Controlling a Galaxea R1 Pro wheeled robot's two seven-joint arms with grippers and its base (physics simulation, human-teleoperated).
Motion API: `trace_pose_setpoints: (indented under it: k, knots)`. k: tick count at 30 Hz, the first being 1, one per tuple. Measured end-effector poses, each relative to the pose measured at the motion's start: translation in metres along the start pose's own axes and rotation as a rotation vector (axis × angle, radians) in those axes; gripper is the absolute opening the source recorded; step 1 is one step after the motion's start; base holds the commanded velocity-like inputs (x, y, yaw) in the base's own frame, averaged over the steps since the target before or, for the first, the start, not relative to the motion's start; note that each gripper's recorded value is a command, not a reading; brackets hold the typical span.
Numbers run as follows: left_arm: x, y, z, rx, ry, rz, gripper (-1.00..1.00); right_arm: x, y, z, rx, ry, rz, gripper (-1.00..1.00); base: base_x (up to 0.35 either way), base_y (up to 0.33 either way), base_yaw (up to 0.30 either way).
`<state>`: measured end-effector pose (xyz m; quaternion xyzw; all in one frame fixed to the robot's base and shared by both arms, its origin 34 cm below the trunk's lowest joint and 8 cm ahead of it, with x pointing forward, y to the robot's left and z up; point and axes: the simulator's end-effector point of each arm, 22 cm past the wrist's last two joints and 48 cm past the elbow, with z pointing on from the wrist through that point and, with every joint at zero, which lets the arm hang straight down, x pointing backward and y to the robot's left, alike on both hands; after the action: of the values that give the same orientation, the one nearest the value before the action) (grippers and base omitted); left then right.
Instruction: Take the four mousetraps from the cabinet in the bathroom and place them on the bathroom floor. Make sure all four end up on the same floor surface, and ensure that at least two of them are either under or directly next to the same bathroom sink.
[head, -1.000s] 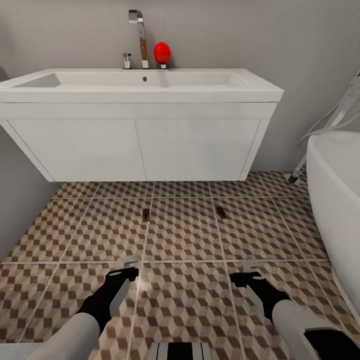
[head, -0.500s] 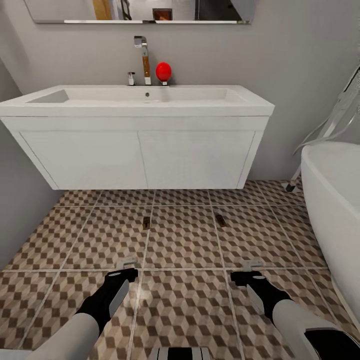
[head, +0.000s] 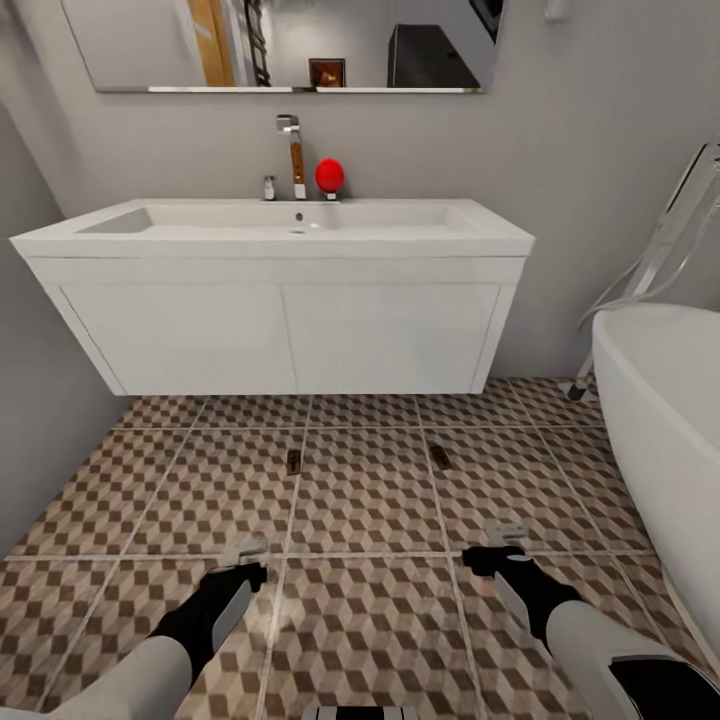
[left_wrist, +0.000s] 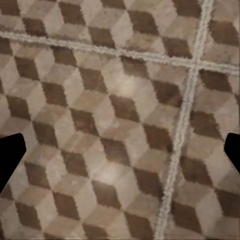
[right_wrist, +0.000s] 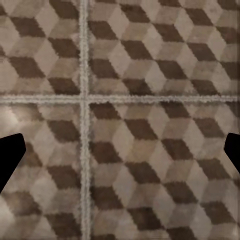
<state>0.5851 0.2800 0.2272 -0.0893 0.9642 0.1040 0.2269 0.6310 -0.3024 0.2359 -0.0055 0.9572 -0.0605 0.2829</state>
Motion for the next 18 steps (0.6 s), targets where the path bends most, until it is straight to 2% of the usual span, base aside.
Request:
trace_pose_setpoints:
  k: [5, 18]
  knots:
    - [0.012, 0.014, 0.0, -0.023, 0.015, 0.004, 1.0, 0.004, -0.01, -0.006, 0.012, 0.01, 0.003, 1.0, 0.0, 0.0, 0.0]
    - [-0.003, 0.025, -0.013, -0.039, -0.058, -0.02, 1.0, -0.015, -0.026, -0.023, 0.031, -0.024, 0.008, 1.0, 0.0, 0.0, 0.0]
